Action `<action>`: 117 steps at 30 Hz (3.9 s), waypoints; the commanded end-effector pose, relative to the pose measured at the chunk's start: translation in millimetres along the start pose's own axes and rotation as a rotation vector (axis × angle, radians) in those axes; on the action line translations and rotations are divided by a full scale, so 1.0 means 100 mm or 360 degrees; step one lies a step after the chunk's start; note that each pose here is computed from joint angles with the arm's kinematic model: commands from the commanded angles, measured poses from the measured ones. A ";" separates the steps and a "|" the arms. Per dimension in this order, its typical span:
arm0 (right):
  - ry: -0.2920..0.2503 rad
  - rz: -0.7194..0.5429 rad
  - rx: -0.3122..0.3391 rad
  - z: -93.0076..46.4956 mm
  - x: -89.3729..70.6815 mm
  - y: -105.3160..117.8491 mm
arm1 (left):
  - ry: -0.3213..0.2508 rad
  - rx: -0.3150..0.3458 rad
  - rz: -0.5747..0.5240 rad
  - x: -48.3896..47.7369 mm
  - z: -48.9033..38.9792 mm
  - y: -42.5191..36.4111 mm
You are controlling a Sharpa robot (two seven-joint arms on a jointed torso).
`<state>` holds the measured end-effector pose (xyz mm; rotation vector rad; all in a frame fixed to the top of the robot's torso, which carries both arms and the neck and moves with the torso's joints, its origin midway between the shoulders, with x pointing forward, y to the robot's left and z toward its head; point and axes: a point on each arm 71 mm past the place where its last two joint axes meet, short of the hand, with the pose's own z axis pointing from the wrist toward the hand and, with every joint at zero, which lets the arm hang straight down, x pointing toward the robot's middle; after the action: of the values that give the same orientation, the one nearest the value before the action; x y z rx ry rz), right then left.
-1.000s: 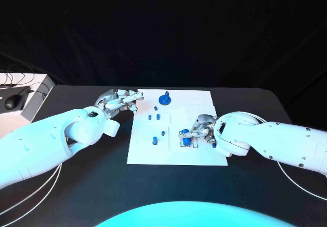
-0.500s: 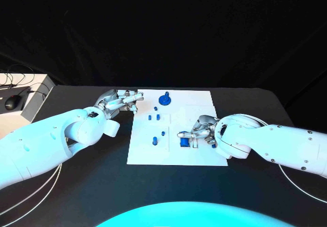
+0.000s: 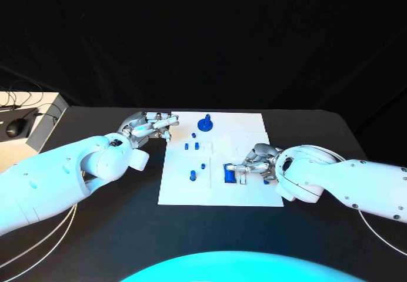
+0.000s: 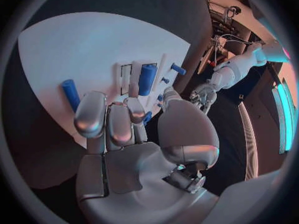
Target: Assemble the parts on the task board
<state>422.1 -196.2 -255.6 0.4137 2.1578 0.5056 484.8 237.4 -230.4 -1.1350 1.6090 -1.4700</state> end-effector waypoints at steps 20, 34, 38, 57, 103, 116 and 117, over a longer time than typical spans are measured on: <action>0.0006 -0.0166 0.0136 -0.26 -0.42 -0.61 | 0.0033 0.0012 -0.0009 0.022 0.004 -0.001; 0.0031 -0.0320 0.0216 -0.17 -0.24 -0.75 | 0.0044 0.0011 -0.0010 0.029 0.002 -0.002; 0.0017 -0.0337 0.0220 -0.15 -0.22 -0.75 | 0.0044 0.0010 -0.0010 0.025 0.000 -0.001; 0.0033 -0.0379 0.0231 -0.02 -0.10 -0.73 | 0.0044 0.0000 -0.0008 0.014 -0.009 0.000; -0.0069 -0.0022 0.0052 -0.16 -0.21 -0.39 | 0.0048 -0.0010 -0.0009 0.010 -0.014 0.004; 0.0019 -0.0022 0.0002 -0.07 -0.07 -0.19 | 0.0053 -0.0012 -0.0010 0.015 -0.016 0.003; 0.0024 -0.0027 0.0006 -0.07 -0.06 -0.19 | 0.0054 -0.0012 -0.0009 0.015 -0.017 0.003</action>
<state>418.7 -217.3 -254.5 0.3970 2.1583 0.4890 483.6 239.3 -231.1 -1.1361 1.6285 -1.4723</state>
